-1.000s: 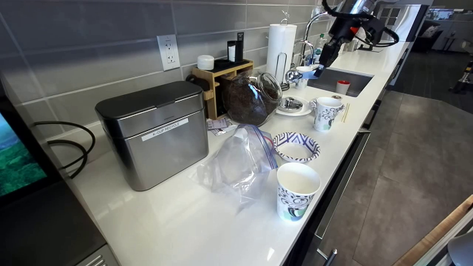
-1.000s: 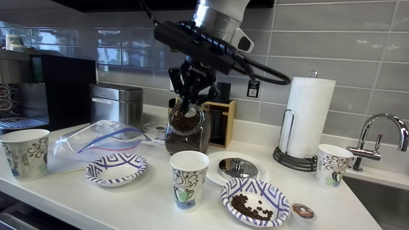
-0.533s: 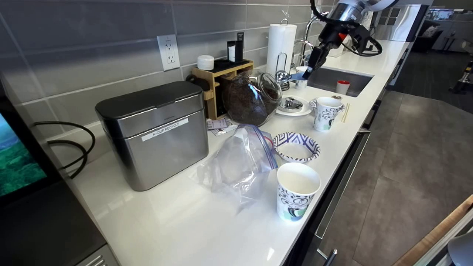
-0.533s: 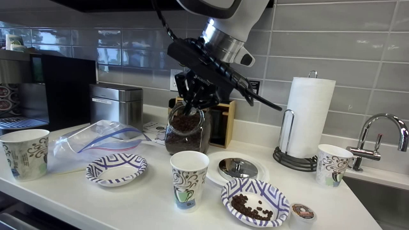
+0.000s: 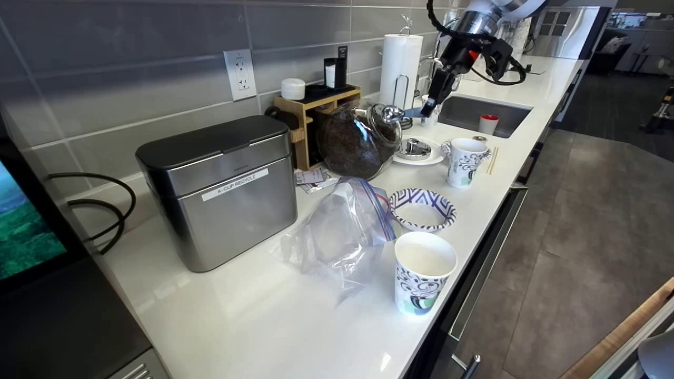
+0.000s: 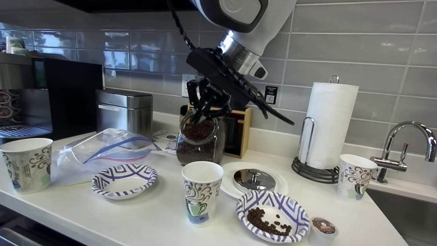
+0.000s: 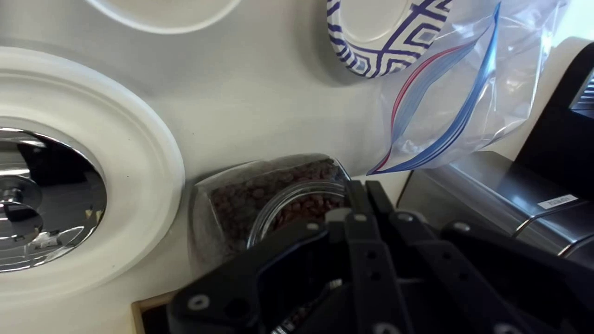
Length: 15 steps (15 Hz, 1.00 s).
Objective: Use the silver ladle to put some of the coffee beans into the paper cup on the right
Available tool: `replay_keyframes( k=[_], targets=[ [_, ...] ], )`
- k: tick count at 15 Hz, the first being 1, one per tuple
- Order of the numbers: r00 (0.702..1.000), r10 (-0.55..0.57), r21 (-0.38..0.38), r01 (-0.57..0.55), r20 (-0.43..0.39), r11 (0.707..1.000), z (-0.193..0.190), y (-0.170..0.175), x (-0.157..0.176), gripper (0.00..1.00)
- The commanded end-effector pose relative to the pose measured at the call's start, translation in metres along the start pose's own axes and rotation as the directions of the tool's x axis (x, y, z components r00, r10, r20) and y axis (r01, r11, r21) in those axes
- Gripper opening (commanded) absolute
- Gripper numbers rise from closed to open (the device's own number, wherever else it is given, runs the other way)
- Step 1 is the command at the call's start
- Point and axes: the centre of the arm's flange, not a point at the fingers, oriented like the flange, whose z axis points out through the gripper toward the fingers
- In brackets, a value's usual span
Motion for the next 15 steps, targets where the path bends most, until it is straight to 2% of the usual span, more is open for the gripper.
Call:
replay_keyframes(
  k=[1, 15],
  targets=[
    [1.0, 0.0, 0.02, 0.0, 0.031, 1.0, 0.007, 0.009, 0.017, 0.01],
    [0.998, 0.008, -0.018, -0.007, 0.057, 1.0, 0.046, 0.015, 0.061, 0.01]
  ],
)
